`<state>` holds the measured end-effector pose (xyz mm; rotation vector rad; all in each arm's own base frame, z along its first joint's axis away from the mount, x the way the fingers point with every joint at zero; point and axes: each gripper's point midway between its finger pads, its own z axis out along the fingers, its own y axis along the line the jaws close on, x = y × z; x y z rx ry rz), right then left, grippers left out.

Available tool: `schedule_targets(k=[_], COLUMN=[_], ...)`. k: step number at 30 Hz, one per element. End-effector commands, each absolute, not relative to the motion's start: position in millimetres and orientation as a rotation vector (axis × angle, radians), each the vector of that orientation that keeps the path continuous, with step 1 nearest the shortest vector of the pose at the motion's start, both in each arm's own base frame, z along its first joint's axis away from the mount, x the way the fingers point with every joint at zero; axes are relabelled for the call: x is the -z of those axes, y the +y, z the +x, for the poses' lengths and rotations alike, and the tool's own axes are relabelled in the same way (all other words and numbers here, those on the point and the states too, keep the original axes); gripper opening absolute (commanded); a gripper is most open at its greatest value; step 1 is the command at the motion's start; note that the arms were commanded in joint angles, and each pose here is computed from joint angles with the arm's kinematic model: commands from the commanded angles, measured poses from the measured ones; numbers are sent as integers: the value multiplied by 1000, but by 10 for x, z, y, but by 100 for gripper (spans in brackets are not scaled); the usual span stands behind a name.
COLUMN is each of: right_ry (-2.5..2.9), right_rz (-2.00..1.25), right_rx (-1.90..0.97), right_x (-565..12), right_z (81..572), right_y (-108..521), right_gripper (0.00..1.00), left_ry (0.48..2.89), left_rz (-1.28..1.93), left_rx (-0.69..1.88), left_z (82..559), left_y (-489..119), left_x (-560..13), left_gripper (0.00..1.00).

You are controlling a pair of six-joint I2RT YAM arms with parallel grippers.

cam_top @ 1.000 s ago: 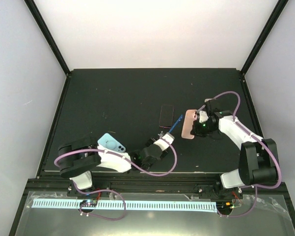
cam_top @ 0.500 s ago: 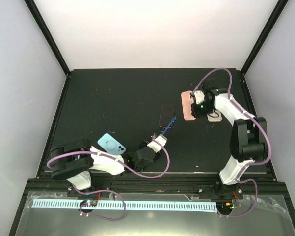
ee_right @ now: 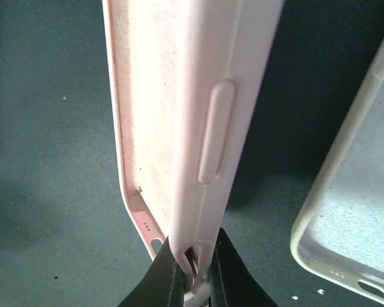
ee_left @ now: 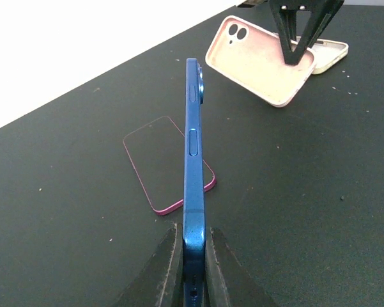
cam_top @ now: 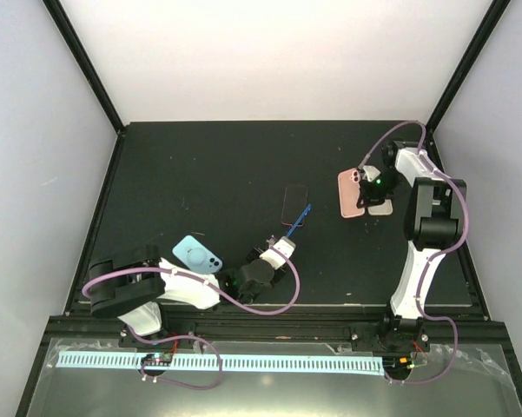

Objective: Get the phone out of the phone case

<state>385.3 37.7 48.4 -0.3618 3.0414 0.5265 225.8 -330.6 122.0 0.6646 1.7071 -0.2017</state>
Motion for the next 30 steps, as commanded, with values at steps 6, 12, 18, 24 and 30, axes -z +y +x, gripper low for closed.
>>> schedule_targets(k=[6,12,18,24,30], right_ry=[3075,2932,2648,2282,2127], right_rz=[-318,-341,-344,-410,-357], right_rx=[-560,-392,-393,-463,-381], right_x=[-417,-808,-1500,-2231,-2374], right_z=[3927,4131,4059,3579,3223], right_y=[176,33,-73,253,292], right_gripper=[21,40,42,43,55], left_ry=[1652,1623,1659,1852,1878], left_rz=[587,607,725,872,860], left_rx=[219,109,-89,-284,-540], left_z=[2362,2463,2743,3231,3495], left_y=[-3474,-3466,-3522,-3524,-3171], left_x=[-1479,-1665,-1645,-1426,-1325], left_gripper=[2,2,2,2,2])
